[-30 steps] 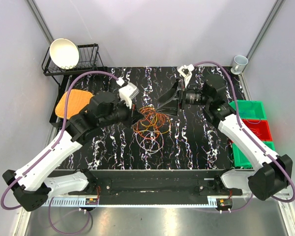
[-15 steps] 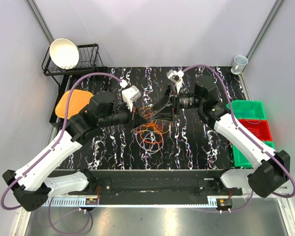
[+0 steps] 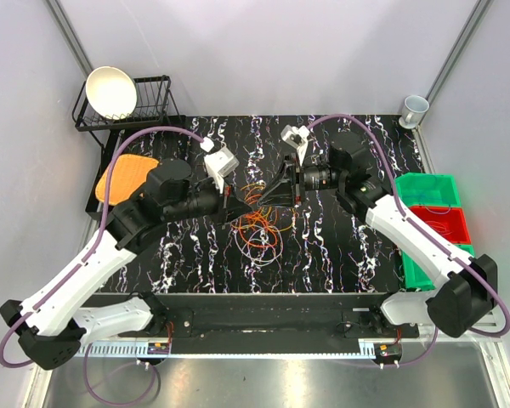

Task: Untangle the cables

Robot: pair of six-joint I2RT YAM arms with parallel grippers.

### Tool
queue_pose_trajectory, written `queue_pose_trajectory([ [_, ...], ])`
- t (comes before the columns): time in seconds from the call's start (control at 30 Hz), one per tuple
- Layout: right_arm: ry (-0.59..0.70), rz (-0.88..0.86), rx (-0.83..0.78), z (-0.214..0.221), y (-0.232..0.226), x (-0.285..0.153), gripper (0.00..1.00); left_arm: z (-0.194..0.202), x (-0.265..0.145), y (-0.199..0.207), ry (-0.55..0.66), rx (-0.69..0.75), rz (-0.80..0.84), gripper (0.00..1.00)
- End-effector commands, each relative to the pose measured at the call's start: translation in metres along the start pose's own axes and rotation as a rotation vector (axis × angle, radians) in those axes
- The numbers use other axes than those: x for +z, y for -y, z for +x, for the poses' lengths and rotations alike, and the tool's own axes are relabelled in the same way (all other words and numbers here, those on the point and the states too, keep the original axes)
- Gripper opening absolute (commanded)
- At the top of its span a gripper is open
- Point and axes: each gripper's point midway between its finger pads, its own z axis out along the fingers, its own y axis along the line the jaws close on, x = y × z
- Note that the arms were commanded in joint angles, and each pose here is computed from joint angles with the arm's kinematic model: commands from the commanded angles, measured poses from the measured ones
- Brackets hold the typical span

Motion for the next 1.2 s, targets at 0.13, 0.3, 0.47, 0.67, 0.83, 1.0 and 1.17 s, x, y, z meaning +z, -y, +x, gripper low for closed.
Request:
queue_pose_trajectory([
  [0.13, -0.004, -0.023, -0.056, -0.01, -0.008, 0.008, 0.11, -0.028, -0.01, 0.005, 0.107, 0.019, -0.001, 0.0],
  [0.3, 0.077, 0.17, -0.078, -0.025, 0.017, 0.004, 0.0, -0.034, -0.015, -0.018, 0.142, -0.025, -0.148, 0.58],
  [0.47, 0.17, 0.475, -0.051, -0.045, 0.056, -0.017, 0.0, -0.016, -0.041, -0.06, 0.142, -0.092, -0.421, 0.99],
  [0.67, 0.35, 0.86, -0.011, -0.081, 0.094, -0.066, 0.0, 0.038, -0.074, -0.093, 0.098, -0.146, -0.639, 0.99],
  [0.83, 0.467, 1.135, 0.067, -0.093, 0.119, -0.107, 0.0, 0.079, -0.096, -0.11, 0.088, -0.171, -0.747, 0.99],
  [1.0, 0.567, 1.431, 0.13, -0.103, 0.135, -0.155, 0.0, 0.103, -0.102, -0.119, 0.089, -0.195, -0.794, 0.99],
  [1.17, 0.844, 1.697, 0.289, -0.118, 0.127, -0.209, 0.0, 0.12, -0.1, -0.125, 0.063, -0.199, -0.818, 0.99],
])
